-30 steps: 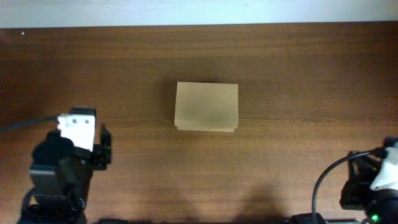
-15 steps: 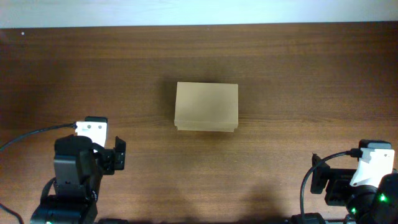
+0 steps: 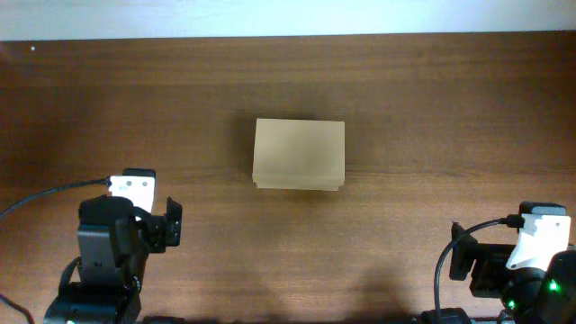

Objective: Pack container

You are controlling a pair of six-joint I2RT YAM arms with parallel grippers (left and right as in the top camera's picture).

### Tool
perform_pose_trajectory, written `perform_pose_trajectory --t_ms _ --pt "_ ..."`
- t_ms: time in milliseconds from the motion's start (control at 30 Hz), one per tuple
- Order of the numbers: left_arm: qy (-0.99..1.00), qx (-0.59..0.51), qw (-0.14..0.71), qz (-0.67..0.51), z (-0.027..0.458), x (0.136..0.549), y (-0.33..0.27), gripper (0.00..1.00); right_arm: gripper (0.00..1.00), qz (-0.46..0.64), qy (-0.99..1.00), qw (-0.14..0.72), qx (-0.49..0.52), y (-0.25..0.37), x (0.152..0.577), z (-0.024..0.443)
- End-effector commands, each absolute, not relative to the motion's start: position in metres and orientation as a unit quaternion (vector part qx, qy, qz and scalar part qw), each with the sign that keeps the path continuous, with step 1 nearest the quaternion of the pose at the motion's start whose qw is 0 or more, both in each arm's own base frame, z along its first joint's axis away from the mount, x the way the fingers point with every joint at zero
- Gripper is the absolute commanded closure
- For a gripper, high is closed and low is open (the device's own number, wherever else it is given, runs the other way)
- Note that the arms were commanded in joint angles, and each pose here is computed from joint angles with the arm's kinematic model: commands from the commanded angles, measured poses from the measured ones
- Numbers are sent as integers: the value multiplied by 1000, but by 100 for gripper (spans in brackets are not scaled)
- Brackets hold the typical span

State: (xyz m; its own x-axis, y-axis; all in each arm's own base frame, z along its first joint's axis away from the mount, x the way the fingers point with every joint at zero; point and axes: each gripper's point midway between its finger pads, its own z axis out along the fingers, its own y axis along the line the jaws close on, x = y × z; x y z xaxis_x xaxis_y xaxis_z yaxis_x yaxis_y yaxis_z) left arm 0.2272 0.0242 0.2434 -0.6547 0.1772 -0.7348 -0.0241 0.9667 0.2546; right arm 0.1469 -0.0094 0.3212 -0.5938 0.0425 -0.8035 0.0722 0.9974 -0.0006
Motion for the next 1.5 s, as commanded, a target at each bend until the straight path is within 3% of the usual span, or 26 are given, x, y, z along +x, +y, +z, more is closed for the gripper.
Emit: perform_pose_trajectory --t_ms 0,200,500,733,1467 --pt "902 34 411 127 241 227 27 1 1 -55 882 465 53 -24 151 324" --pt "902 34 411 127 241 227 27 1 1 -83 844 520 97 -41 176 302" --pt "902 34 411 127 241 227 27 1 1 -85 813 563 119 -49 216 185" --pt "902 34 411 127 241 227 27 1 1 -85 817 558 119 -49 219 129" --pt "902 34 411 127 241 227 27 1 1 -83 800 583 120 -49 218 128"
